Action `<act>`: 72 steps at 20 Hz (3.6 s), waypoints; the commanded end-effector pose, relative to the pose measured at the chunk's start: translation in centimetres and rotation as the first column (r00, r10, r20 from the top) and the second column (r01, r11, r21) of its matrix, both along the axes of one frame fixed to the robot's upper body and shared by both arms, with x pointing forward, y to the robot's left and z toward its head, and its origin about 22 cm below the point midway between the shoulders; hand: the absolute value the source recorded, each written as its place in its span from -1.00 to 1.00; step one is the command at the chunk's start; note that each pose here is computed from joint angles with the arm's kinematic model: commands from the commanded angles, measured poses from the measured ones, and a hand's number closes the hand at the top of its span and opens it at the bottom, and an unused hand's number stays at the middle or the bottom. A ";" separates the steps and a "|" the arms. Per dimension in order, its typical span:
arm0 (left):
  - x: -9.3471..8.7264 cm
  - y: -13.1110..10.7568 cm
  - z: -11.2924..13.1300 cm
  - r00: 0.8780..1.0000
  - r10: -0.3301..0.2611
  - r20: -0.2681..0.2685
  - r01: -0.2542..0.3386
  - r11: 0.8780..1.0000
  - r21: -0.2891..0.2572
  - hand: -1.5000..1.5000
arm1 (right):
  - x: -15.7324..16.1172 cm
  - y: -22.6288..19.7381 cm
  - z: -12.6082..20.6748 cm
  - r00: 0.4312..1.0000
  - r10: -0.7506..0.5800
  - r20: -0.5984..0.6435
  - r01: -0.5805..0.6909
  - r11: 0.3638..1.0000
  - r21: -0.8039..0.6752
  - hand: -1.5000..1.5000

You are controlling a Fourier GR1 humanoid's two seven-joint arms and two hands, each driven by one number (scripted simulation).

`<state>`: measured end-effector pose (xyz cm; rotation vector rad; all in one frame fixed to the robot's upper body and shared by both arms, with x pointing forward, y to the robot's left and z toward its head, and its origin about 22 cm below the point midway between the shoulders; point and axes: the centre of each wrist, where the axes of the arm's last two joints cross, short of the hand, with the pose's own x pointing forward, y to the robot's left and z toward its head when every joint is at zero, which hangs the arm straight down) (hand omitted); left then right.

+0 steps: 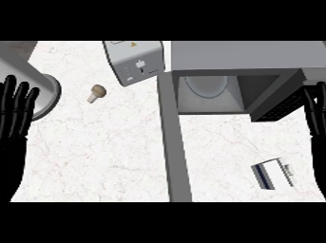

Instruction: Pick up the milk, place it into the microwave and close the microwave

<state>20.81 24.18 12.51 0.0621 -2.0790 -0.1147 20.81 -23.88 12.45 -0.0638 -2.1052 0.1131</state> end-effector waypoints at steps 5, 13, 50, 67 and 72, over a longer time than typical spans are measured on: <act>-1.1 2.2 0.0 0.997 0.066 -0.033 -0.066 0.998 -0.018 -1.00 | -6.9 -5.9 0.3 0.992 0.120 -0.025 -0.121 0.992 -0.037 -1.00; -4.0 -0.9 -3.0 0.988 0.016 -0.151 -0.060 0.954 -0.293 -1.00 | -9.7 -9.8 -3.7 0.964 0.190 -0.186 -0.186 0.982 0.037 -1.00; -11.7 -1.2 -8.4 0.985 0.015 -0.173 -0.070 0.946 -0.315 -1.00 | -7.5 -12.8 -24.8 0.940 -0.045 -0.339 0.050 0.999 0.006 -1.00; -14.3 -0.4 -8.9 0.990 0.014 -0.140 -0.060 0.943 -0.327 -1.00 | -6.9 -14.2 -28.8 0.948 -0.054 -0.313 0.045 0.998 -0.037 -1.00; -13.2 -0.5 -9.6 0.988 0.015 -0.155 -0.064 0.946 -0.319 -1.00 | -4.2 -12.9 -28.3 0.958 0.016 -0.287 -0.018 1.000 -0.003 -1.00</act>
